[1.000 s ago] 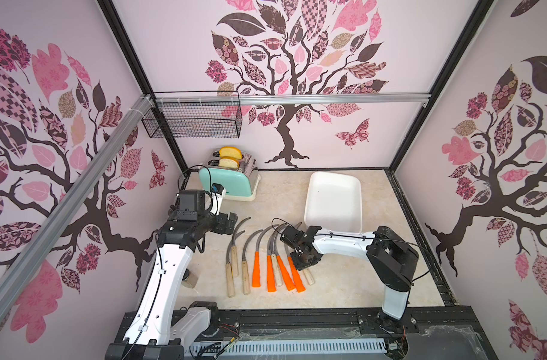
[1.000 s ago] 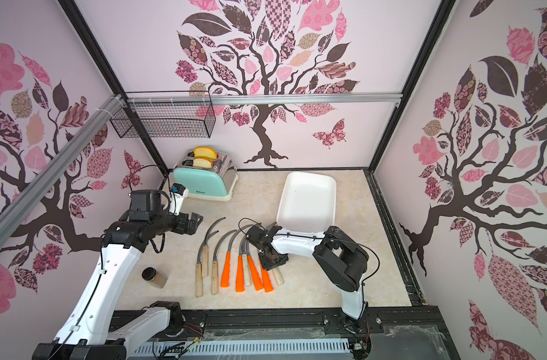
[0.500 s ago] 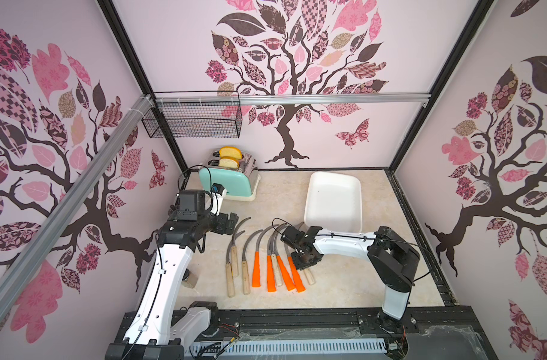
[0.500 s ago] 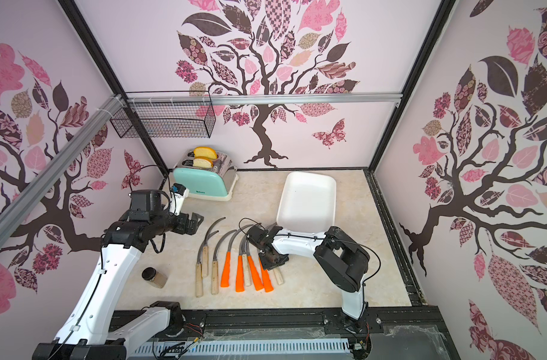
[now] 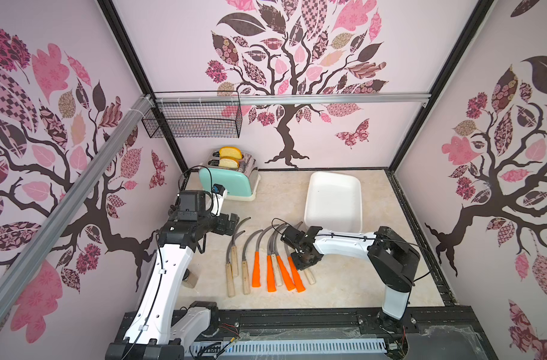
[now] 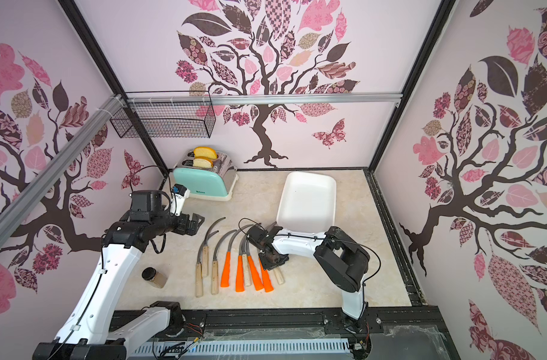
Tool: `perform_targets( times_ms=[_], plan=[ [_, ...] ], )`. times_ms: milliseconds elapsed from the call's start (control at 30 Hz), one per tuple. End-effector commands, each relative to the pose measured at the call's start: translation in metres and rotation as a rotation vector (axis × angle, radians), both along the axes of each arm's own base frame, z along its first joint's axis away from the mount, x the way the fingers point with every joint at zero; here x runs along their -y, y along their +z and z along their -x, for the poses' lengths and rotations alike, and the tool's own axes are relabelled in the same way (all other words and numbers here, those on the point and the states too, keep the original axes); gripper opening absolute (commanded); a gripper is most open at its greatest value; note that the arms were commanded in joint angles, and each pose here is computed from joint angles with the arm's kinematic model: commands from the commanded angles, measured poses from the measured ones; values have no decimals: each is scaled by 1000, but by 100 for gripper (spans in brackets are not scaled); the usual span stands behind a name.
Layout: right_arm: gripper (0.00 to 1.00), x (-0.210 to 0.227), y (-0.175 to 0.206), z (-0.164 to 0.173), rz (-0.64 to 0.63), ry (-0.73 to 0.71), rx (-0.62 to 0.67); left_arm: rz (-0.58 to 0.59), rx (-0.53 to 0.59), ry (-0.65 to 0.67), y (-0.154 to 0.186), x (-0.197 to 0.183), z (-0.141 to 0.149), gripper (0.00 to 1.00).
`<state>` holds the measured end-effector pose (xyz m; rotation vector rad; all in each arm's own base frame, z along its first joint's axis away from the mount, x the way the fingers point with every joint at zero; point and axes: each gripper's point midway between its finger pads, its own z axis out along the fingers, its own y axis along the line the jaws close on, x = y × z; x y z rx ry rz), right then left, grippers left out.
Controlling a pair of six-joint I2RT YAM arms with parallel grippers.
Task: Put small sickles into storage boxes
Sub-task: Pick up the sickle at the center of the board.
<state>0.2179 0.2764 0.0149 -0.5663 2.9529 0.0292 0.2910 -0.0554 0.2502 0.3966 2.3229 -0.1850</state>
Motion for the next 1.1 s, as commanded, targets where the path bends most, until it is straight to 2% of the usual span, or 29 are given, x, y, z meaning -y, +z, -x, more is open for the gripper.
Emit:
perform_targets(
  times_ms=[0, 433, 667, 1067],
  plan=[
    [16, 17, -1, 9, 61, 29, -32, 12, 14, -22, 1, 4, 2, 98],
    [15, 6, 25, 9, -5, 61, -27, 33, 10, -34, 1, 8, 1, 98],
    [14, -8, 45, 9, -82, 81, -23, 36, 9, -31, 0, 8, 1, 98],
    [13, -14, 64, 7, -117, 98, -2, 41, 13, -41, 1, 10, -1, 98]
  ],
)
